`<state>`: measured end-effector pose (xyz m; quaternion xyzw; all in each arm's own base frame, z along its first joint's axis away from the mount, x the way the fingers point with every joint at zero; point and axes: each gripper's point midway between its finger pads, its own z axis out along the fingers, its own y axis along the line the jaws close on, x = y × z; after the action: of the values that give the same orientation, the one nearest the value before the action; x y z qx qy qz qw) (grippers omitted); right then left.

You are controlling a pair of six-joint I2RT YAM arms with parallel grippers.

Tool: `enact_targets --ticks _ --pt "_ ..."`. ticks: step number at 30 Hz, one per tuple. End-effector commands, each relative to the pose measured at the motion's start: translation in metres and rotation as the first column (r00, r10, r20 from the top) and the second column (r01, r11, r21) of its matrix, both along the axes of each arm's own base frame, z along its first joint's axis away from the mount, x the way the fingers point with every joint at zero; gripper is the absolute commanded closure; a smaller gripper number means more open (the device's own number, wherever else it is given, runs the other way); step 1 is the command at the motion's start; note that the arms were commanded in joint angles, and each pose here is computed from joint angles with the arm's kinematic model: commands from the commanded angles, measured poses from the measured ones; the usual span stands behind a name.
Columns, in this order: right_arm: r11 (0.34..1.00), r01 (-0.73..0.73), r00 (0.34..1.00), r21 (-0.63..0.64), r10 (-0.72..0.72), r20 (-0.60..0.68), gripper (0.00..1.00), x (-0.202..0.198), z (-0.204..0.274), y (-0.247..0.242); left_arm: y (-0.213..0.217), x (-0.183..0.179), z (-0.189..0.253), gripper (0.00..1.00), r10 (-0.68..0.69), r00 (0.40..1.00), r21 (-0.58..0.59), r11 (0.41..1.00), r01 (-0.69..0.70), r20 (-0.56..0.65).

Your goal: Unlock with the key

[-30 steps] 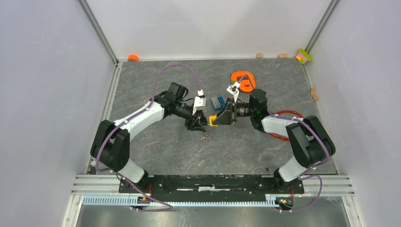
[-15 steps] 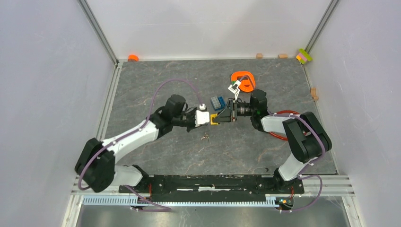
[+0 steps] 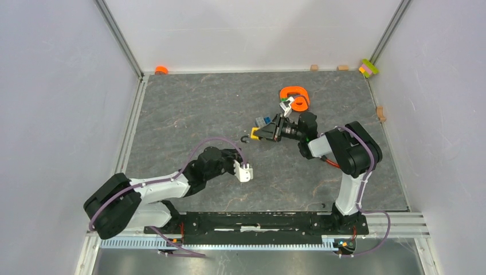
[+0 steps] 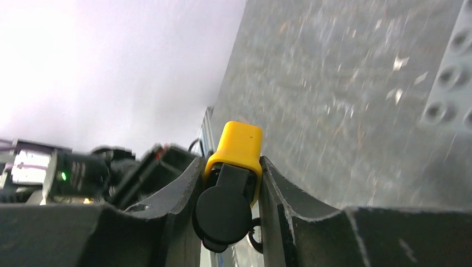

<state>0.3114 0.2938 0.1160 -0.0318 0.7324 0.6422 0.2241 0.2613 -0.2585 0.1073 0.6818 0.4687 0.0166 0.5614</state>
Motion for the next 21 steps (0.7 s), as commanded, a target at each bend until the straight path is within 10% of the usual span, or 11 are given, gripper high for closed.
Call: enact_targets --ticks 1,12,21 --pt "0.994 0.093 0.984 0.057 -0.1 0.148 1.0 0.042 0.033 0.019 0.009 0.01 0.022 0.78 0.025 0.981 0.017 0.999 -0.029 0.191" --pt "1.0 0.016 0.981 -0.005 -0.015 0.191 1.0 0.035 0.007 0.033 0.037 0.018 0.052 0.29 0.181 0.981 -0.179 0.965 -0.19 -0.064" --pt "0.992 -0.012 0.965 -0.127 0.045 0.258 1.0 0.063 -0.009 0.07 0.058 0.05 0.112 0.19 0.225 0.873 -0.354 0.848 -0.395 -0.433"
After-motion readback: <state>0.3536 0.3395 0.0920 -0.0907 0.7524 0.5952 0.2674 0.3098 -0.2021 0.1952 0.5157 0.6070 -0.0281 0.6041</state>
